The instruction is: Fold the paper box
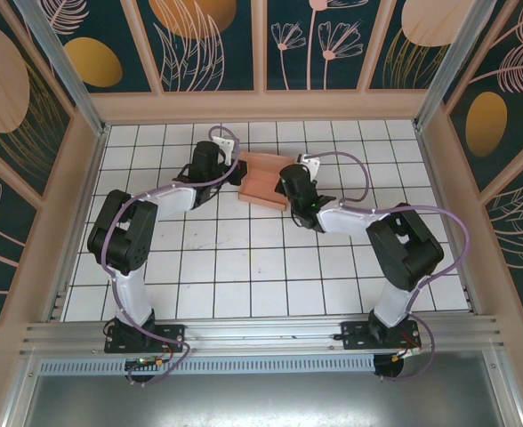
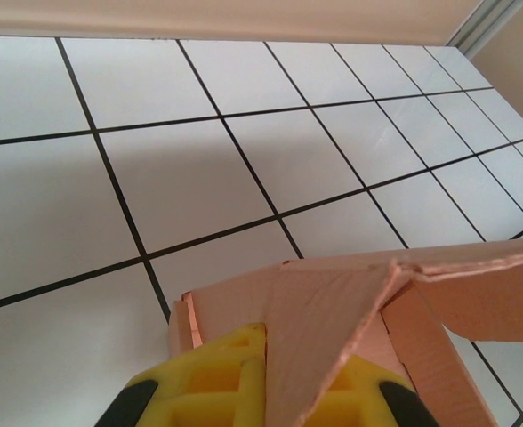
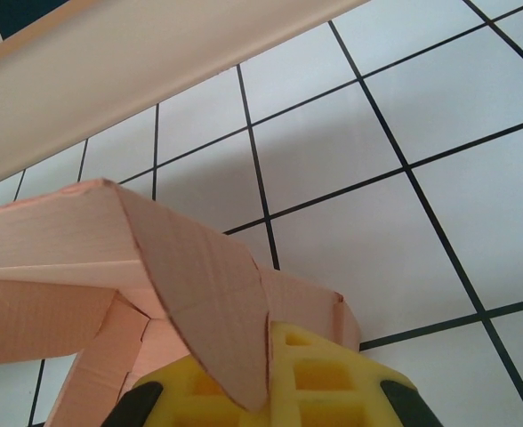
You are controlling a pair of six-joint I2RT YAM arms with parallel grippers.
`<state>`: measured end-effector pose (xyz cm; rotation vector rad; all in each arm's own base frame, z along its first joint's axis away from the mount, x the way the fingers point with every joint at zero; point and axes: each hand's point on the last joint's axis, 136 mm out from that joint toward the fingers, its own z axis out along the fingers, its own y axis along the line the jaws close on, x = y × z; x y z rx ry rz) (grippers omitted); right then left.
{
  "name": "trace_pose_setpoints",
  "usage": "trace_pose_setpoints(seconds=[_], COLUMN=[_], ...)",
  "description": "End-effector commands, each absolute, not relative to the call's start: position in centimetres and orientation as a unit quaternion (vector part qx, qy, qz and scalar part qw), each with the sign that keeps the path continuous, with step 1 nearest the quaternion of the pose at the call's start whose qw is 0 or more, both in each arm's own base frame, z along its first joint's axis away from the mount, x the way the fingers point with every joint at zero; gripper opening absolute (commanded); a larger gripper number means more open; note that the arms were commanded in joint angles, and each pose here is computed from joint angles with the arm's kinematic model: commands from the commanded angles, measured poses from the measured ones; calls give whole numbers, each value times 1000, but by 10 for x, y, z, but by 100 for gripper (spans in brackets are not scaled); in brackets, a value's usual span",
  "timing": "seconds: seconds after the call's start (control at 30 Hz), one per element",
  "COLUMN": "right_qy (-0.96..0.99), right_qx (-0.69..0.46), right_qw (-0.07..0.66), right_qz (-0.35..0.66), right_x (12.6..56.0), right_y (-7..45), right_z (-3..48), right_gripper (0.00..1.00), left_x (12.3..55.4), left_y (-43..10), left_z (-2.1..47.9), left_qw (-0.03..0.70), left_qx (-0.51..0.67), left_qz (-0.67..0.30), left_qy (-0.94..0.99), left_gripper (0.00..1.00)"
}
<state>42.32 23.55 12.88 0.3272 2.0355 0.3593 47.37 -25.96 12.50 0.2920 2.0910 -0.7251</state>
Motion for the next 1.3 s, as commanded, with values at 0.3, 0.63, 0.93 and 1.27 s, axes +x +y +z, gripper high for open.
trace_pose_setpoints(seconds=[0.3, 0.63, 0.93, 1.27], right_qy=[823, 811, 818, 809], right_qx=[141, 124, 120, 109], right_qw=[534, 561, 556, 569], right_qz=[132, 107, 89, 101], right_x=[401, 380, 371, 369], right_y=[236, 238, 245, 249], right_z=[119, 105, 84, 98], right_gripper=[0, 0, 0, 8], left_x=[458, 448, 443, 441], left_y=[-260, -254, -251, -250], left_z=[138, 124, 103, 89], left_qw=[475, 488, 486, 486], left_qx=[123, 122, 119, 122], left_qz=[-308, -308, -305, -290], left_qy=[815, 807, 810, 815], left_gripper=[0, 0, 0, 0])
